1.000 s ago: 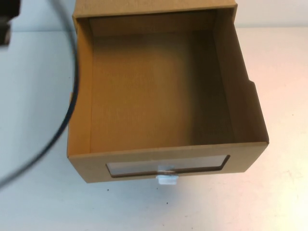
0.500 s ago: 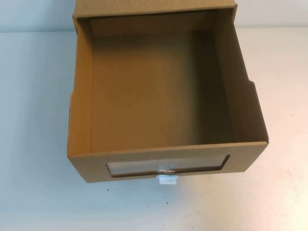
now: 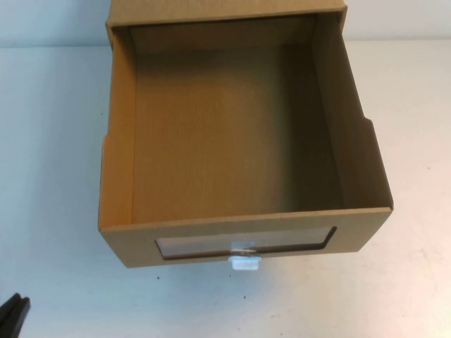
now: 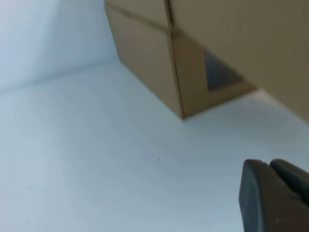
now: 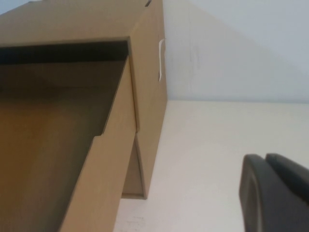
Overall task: Open the shoe box
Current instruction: 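Pull the top drawer of the cardboard box fully open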
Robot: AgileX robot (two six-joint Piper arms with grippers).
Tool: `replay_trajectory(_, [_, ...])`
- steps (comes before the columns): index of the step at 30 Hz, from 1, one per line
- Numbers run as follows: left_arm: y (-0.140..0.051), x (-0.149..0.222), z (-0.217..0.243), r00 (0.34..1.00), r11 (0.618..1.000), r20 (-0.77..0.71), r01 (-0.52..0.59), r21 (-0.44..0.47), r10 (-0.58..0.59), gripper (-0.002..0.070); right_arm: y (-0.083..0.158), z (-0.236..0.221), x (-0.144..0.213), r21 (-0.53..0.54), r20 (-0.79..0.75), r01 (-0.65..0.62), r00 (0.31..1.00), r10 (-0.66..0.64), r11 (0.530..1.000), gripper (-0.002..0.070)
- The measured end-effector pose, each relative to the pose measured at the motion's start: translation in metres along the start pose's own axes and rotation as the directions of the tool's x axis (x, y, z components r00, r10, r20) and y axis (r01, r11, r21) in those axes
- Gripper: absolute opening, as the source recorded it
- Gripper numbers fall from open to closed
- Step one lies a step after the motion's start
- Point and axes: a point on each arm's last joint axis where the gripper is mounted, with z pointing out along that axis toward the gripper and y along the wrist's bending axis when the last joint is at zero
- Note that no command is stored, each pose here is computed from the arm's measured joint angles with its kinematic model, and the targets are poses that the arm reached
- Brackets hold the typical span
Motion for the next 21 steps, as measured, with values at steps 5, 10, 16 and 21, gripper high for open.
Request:
replay_trajectory(5, [-0.0017,0.0075,0.0014,0.999,1.0,-0.036,0.001,0.009,0.0,-0.0005,0.0,0.0,0.0,0.0,0.0,-0.002,1.0,0.002,1.0,-0.0013])
replay_trajectory(10, [-0.0019,0.008,0.0014,0.999,1.0,-0.041,0.003,0.011,-0.002,-0.0005,0.0,0.0,0.0,0.0,0.0,-0.002,1.0,0.002,1.0,-0.0013])
replay_trajectory(16, [-0.0019,0.0081,0.0013,0.999,1.0,-0.041,0.003,0.011,-0.002,-0.0005,0.0001,0.0,-0.0002,-0.001,0.002,-0.002,1.0,0.002,1.0,-0.0014])
replay_trajectory(21, [-0.0019,0.0081,0.0013,0.999,1.0,-0.041,0.003,0.011,-0.002,-0.0005,0.0001,0.0,-0.0002,-0.001,0.002,-0.002,1.0,0.002,1.0,-0.0013])
